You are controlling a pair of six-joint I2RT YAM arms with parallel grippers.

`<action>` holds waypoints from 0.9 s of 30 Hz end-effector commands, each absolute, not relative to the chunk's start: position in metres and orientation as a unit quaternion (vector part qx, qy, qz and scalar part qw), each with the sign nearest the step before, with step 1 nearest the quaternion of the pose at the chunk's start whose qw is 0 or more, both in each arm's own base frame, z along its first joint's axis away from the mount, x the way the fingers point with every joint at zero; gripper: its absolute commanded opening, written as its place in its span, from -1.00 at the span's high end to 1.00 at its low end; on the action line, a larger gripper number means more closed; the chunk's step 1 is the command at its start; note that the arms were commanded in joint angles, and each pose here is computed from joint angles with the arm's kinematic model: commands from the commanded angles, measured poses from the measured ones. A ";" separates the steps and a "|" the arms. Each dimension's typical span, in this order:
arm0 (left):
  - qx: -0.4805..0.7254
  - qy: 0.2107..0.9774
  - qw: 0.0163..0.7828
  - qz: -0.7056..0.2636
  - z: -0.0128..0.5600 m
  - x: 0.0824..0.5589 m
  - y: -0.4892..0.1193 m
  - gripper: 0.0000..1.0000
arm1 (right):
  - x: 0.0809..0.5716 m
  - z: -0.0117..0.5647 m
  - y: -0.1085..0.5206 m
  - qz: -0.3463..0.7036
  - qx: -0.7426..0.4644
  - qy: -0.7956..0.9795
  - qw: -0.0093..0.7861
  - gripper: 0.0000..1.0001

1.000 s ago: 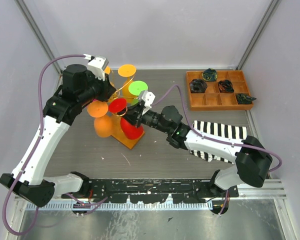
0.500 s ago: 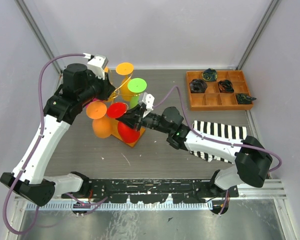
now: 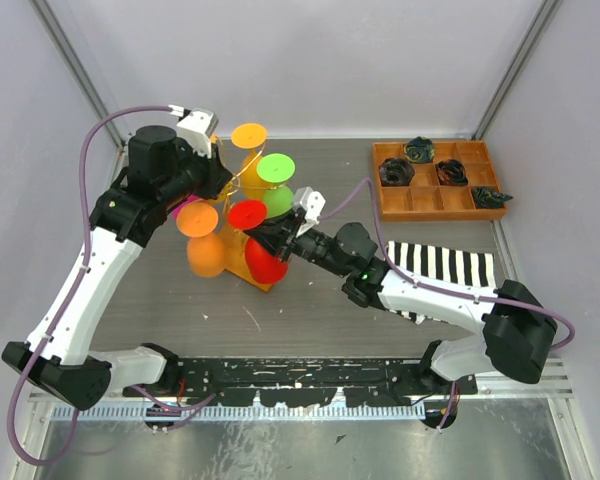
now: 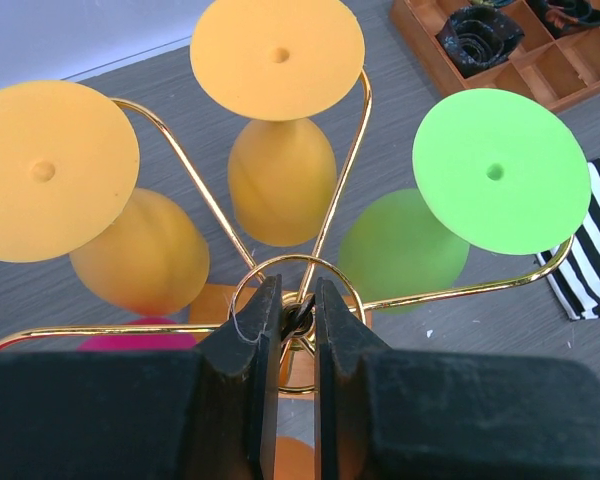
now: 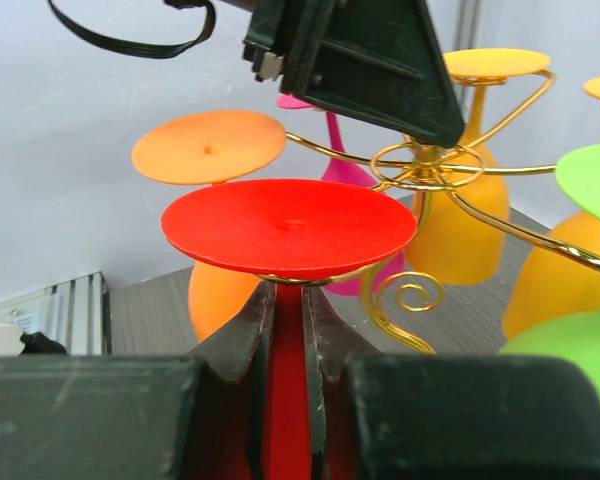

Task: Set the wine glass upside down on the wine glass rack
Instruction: Turn the wine glass upside down at the wine rack.

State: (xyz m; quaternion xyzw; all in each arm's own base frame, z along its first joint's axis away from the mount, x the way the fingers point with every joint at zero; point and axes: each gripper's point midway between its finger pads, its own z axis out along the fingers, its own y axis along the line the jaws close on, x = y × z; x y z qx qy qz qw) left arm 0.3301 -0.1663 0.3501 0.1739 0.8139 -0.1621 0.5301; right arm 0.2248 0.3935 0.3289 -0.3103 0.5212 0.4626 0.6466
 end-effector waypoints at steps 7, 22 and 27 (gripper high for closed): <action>0.165 0.828 0.518 -0.134 0.340 0.330 -0.154 1.00 | 0.246 0.346 0.378 0.434 -0.241 0.537 0.682 0.91; 0.167 0.824 0.523 -0.141 0.342 0.329 -0.156 1.00 | 0.254 0.334 0.392 0.419 -0.260 0.561 0.665 0.47; 0.162 0.814 0.539 -0.146 0.348 0.327 -0.155 1.00 | 0.252 0.341 0.385 0.413 -0.261 0.562 0.668 0.30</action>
